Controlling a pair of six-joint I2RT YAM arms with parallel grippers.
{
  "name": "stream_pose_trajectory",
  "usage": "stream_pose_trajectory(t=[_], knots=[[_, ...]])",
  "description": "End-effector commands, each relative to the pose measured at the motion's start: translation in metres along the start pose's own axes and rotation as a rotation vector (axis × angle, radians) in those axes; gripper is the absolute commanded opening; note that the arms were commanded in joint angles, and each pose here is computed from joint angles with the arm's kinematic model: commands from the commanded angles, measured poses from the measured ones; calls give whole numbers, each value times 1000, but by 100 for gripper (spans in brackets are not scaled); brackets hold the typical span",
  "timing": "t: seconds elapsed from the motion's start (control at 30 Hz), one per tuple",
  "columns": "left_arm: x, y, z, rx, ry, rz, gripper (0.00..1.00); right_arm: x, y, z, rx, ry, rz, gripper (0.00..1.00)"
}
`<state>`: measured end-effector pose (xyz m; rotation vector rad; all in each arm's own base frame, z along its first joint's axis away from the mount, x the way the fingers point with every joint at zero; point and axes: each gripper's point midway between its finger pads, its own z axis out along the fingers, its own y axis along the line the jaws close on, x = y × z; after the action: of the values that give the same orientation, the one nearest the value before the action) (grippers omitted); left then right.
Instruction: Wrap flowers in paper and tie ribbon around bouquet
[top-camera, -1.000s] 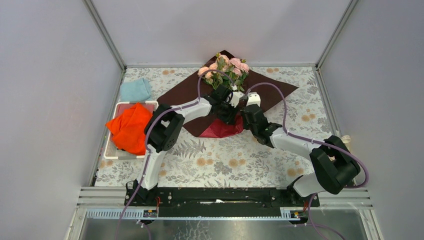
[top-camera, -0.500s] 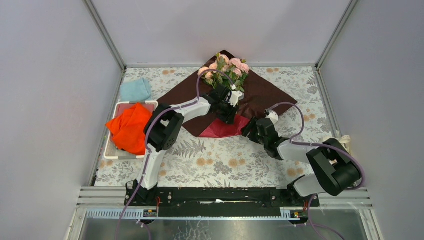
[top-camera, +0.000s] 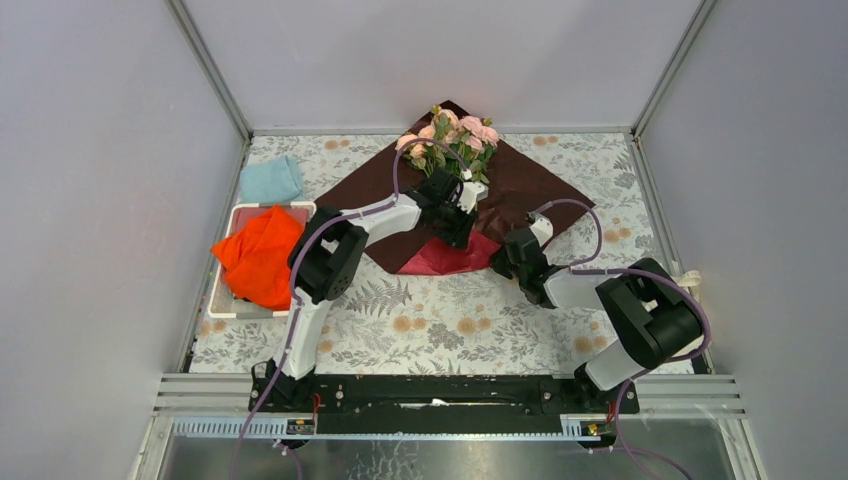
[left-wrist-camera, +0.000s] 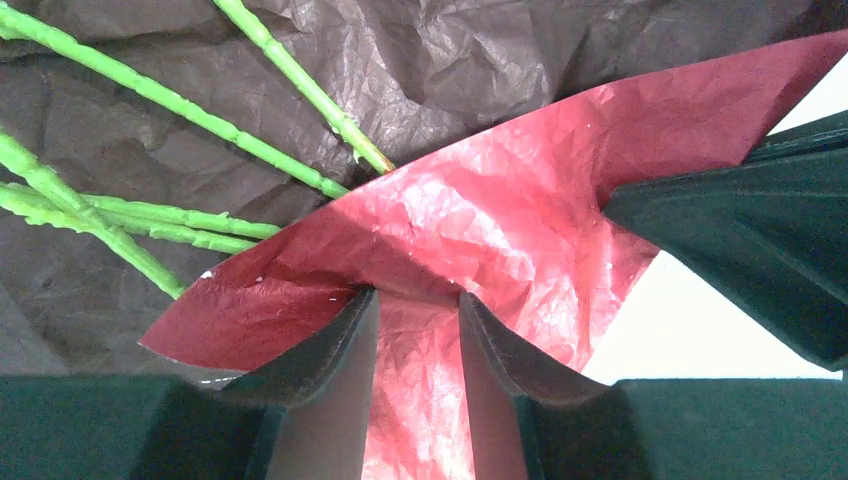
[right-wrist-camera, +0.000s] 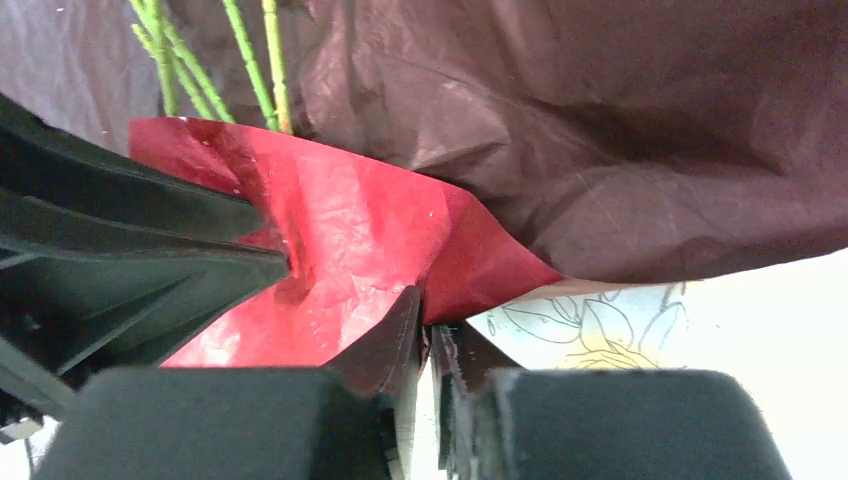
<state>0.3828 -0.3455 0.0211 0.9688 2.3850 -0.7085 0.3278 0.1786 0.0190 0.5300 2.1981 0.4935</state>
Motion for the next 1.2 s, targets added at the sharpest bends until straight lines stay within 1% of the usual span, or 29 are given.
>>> stream_pose_trajectory(t=[0.0,0.1,0.2,0.3,0.37,0.43,0.53,0.7,0.83,0.9,1.0,1.1,1.17], knots=[[11,18,2,-53,45,0,44,-13,-22,1,122,-52,-71,9],[0,20,-9,-64,32,0,49,-12,-28,-2,133,-50,-118,5],[-12,14,-30,-34,31,-3,60,-11,-28,-5,143,-33,-193,5],[-24,15,-56,-27,-4,-7,75,-14,-21,-7,136,-35,-275,5],[-21,20,-67,-43,-8,-32,81,-17,-17,-9,139,-40,-321,5],[-6,20,-70,-30,17,-58,85,-20,-16,-13,153,-48,-359,5],[16,15,-64,8,64,-87,88,-25,-16,-16,157,-61,-382,5],[37,6,-50,84,115,-150,88,-26,-9,-18,139,-58,-433,5],[48,-5,-43,151,143,-196,81,-30,-2,-21,146,-66,-496,5],[48,-5,-39,158,130,-203,74,-31,0,-23,154,-69,-537,6],[37,-7,-35,171,87,-211,59,-26,3,-24,143,-53,-574,6],[27,-15,-31,206,53,-199,58,-21,4,-26,123,-37,-577,6],[24,-23,-25,246,52,-199,60,-20,6,-27,114,-33,-576,6]])
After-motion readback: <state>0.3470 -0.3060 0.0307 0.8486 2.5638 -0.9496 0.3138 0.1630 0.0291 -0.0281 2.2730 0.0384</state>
